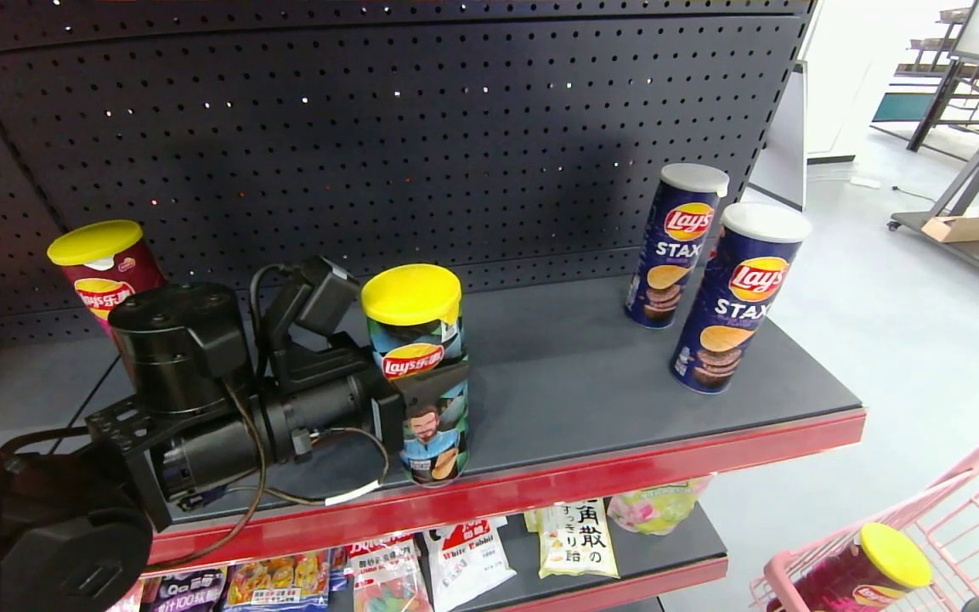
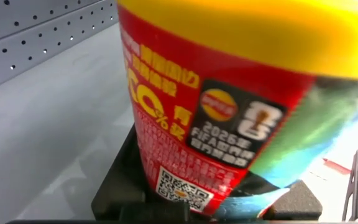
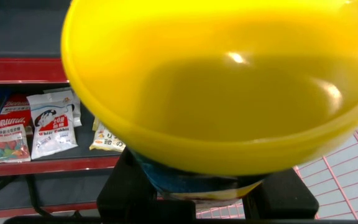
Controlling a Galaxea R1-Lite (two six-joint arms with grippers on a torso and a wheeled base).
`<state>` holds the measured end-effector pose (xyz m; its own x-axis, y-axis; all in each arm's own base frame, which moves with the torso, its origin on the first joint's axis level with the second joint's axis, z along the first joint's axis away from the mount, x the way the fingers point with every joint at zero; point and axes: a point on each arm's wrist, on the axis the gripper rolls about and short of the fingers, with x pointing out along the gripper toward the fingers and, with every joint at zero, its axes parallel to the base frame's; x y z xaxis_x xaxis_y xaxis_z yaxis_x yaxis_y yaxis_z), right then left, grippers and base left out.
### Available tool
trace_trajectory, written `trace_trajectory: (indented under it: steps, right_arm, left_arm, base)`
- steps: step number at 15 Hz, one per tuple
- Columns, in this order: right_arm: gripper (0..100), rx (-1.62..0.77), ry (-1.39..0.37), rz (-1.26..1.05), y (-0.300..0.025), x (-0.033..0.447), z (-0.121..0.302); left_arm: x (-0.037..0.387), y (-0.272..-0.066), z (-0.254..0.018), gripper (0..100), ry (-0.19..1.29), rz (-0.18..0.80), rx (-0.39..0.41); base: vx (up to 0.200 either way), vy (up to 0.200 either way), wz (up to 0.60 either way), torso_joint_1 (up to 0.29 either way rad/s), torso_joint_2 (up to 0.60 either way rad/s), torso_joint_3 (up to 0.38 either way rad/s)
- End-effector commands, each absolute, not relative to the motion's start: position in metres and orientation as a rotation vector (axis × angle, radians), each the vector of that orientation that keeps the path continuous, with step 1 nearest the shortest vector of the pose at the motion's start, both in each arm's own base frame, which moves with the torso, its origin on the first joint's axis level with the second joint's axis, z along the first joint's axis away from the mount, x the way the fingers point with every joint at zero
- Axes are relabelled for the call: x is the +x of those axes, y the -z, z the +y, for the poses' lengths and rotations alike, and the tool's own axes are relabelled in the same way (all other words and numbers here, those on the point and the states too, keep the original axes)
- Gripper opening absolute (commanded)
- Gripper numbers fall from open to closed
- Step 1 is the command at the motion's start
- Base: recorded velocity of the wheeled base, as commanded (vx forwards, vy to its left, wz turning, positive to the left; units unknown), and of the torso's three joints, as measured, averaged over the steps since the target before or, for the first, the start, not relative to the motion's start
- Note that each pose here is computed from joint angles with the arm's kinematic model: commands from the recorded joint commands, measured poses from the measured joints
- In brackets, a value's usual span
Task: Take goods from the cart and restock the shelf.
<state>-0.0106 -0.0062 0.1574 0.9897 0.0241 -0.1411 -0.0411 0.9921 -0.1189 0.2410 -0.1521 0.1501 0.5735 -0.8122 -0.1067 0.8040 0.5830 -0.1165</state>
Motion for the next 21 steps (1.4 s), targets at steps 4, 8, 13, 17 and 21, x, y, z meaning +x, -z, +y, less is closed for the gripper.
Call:
trace_trajectory:
  steps: [4,8,13,17,21]
  right_arm:
    - [0,-0.122,-0.034,0.14,-0.157,-0.011,-0.006]
    - [0,-0.122,-0.033,0.137,-0.159,-0.011,-0.006]
    - [0,-0.122,-0.034,0.137,-0.159,-0.01,-0.006]
    - [0,-0.122,-0.033,0.139,-0.159,-0.01,-0.006]
    - [0,-0.125,-0.035,0.146,-0.157,-0.01,-0.006]
  left_arm:
    - [0.24,-0.15,-0.152,0,0.951,0.159,-0.06]
    - [0.24,-0.149,-0.153,100,0.951,0.162,-0.059]
    - [0.235,-0.147,-0.149,100,0.928,0.171,-0.053]
    - [0.219,-0.147,-0.132,100,0.913,0.182,-0.059]
    - [0.204,-0.147,-0.113,100,0.871,0.187,-0.066]
  base:
    - [0.0,0.0,0.0,0.0,0.0,0.0]
    - [0.0,0.0,0.0,0.0,0.0,0.0]
    - [0.0,0.0,0.0,0.0,0.0,0.0]
    - [0.0,0.0,0.0,0.0,0.0,0.0]
    - [0.0,0.0,0.0,0.0,0.0,0.0]
